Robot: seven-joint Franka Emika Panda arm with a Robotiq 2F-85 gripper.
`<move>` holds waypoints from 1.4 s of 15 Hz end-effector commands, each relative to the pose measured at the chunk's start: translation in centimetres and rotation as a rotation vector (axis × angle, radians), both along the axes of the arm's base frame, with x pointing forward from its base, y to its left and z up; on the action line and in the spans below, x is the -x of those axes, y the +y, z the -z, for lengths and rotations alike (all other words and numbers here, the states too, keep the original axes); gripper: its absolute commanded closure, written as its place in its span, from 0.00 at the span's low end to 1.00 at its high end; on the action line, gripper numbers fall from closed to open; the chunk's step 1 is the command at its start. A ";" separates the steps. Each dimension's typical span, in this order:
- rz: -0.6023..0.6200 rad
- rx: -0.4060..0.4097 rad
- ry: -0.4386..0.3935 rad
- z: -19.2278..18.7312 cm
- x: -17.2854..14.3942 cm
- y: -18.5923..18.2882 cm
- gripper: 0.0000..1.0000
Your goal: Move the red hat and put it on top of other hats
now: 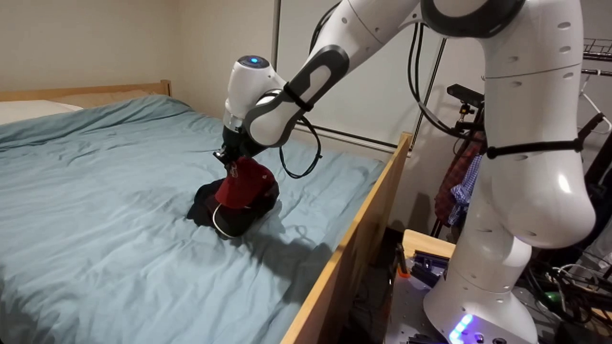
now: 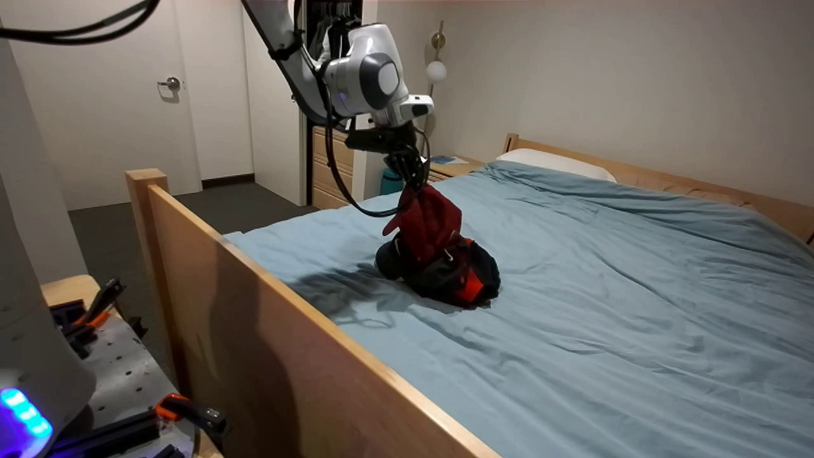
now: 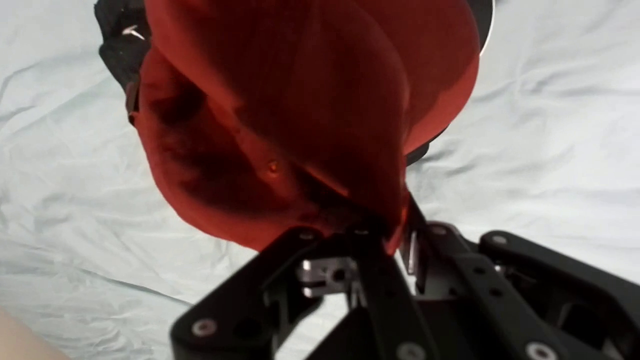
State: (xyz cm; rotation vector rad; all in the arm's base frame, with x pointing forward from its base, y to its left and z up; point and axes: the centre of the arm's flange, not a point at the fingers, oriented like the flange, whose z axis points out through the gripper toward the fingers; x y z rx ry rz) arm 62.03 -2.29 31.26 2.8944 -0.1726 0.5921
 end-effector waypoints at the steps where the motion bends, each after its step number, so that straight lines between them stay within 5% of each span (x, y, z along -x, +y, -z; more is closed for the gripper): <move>1: -0.034 -0.012 0.008 0.4 -1.5 0.6 0.60; 10: 0.005 -0.134 0.014 -0.9 -0.6 1.5 0.02; 18: 0.044 -0.341 0.286 -2.7 4.9 6.5 0.00; 21: 0.178 -0.415 0.256 -1.8 7.3 6.9 0.00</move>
